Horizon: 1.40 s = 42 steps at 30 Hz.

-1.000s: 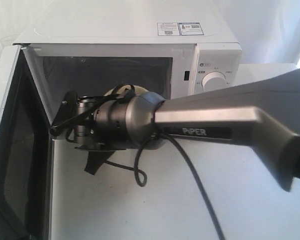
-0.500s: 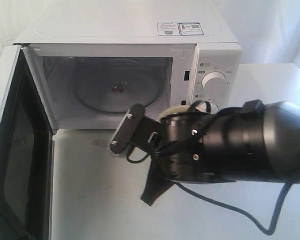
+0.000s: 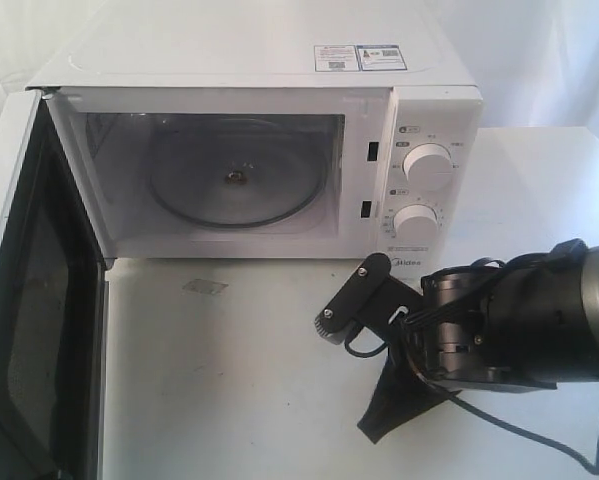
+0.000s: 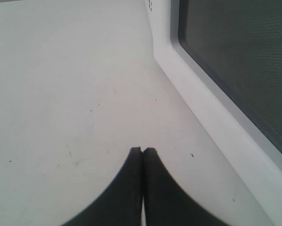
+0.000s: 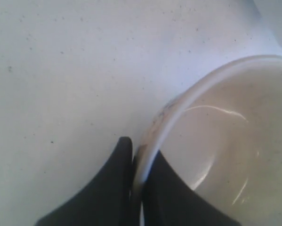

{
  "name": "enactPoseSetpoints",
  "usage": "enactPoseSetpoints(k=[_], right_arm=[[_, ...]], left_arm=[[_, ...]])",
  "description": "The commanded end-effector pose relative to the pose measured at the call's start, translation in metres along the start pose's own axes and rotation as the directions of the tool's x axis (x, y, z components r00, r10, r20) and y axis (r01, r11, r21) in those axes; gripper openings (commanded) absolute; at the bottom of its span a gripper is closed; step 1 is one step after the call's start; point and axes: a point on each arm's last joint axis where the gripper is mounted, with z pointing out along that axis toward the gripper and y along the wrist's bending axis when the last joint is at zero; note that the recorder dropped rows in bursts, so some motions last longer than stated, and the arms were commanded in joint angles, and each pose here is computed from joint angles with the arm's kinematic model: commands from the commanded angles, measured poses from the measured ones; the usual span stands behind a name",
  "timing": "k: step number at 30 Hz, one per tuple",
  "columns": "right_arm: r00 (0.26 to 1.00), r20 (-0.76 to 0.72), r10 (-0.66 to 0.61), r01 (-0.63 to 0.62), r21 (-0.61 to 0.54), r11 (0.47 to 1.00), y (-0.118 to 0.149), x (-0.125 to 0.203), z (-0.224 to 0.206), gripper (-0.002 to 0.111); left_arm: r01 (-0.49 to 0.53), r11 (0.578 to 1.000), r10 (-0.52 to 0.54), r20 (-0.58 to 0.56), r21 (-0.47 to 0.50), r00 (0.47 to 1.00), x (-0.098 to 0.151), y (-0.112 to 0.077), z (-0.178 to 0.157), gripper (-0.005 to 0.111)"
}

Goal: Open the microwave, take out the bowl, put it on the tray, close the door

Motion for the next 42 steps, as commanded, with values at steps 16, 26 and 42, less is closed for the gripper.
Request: enactPoseSetpoints(k=[16, 26, 42], right_arm=[[0.998, -0.020, 0.064, -0.063, 0.031, 0.998, -0.005, 0.004, -0.002, 0.018], [0.999, -0.013, 0.037, -0.036, 0.040, 0.999, -0.008, 0.002, -0.006, 0.031], [0.915, 0.334, 0.228, -0.229, -0.038, 0.973, -0.043, 0.000, -0.104, 0.000]], left_arm=[[0.011, 1.000, -0.011, 0.003, 0.004, 1.000, 0.001, 0.000, 0.000, 0.000], [0.011, 1.000, -0.011, 0.003, 0.004, 1.000, 0.001, 0.000, 0.000, 0.000], [0.011, 1.000, -0.011, 0.003, 0.004, 1.000, 0.001, 0.000, 0.000, 0.000]])
